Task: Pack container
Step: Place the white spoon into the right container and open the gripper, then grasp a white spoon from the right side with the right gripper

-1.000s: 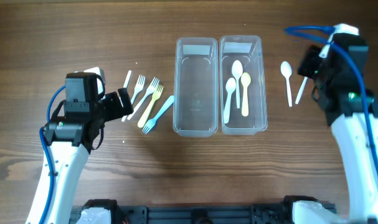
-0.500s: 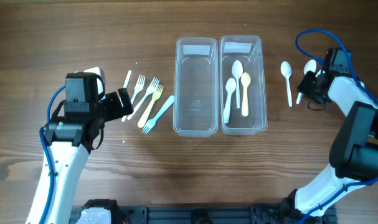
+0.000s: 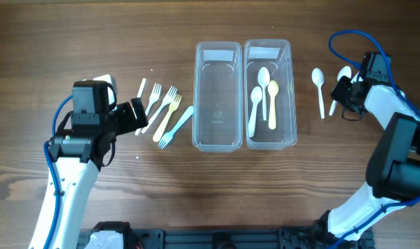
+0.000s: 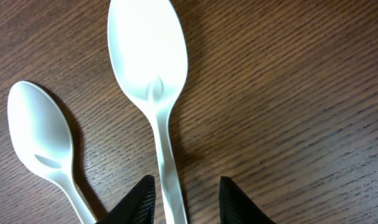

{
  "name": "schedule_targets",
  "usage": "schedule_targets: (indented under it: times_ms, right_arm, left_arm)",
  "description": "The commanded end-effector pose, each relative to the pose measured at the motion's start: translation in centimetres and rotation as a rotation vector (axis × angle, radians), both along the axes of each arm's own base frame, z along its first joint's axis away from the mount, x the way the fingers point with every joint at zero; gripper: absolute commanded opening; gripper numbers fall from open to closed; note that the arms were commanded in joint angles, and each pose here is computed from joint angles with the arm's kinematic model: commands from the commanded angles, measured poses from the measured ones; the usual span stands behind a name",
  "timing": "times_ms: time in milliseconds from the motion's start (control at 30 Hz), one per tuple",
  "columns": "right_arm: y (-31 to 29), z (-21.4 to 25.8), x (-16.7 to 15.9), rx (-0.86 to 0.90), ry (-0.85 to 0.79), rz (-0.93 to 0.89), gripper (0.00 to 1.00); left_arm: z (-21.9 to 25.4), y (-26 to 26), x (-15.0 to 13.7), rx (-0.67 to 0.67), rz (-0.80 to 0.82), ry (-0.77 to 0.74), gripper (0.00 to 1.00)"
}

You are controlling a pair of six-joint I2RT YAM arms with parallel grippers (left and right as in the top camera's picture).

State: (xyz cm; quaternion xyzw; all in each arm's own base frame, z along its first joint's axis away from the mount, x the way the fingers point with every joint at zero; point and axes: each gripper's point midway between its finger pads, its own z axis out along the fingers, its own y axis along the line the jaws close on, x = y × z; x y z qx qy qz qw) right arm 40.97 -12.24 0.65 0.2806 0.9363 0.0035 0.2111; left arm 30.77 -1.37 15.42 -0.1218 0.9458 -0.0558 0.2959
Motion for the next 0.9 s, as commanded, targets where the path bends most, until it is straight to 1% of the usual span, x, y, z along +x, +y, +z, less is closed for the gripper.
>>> schedule_targets:
  times_ms: [0,367,433,467,500,600,667,800,867]
  right_arm:
    - [0.1,-0.3,0.4,0.016,0.001,0.005,0.33]
    - [0.3,0.6,0.6,0.03,0.017,0.014,0.34]
    - [0.3,0.1,0.5,0.034,0.029,0.013,0.34]
    - [0.4,-0.4,0.4,0.038,0.043,0.013,0.34]
    - [0.7,-2.0,0.0,0.05,0.08,0.017,0.34]
    - [1.1,-3.3,-0.3,0.058,0.111,0.025,0.34]
    - [1.5,-4.1,-0.5,0.063,0.132,0.032,0.33]
    - [1.8,-4.9,-1.3,0.076,0.173,0.033,0.24]
    - [1.9,-5.0,-1.8,0.081,0.191,0.032,0.22]
  left_arm:
    - [0.7,0.3,0.4,0.017,-0.002,-0.017,1.0]
    - [0.7,0.3,0.4,0.017,-0.002,-0.017,1.0]
    - [0.7,0.3,0.4,0.017,-0.002,-0.017,1.0]
    - [0.7,0.3,0.4,0.017,-0.002,-0.017,1.0]
    - [0.7,0.3,0.4,0.017,-0.002,-0.017,1.0]
    - [0.7,0.3,0.4,0.017,-0.002,-0.017,1.0]
    - [0.7,0.3,0.4,0.017,-0.002,-0.017,1.0]
    - [0.7,0.3,0.4,0.017,-0.002,-0.017,1.0]
    - [0.7,0.3,0.4,0.017,-0.002,-0.017,1.0]
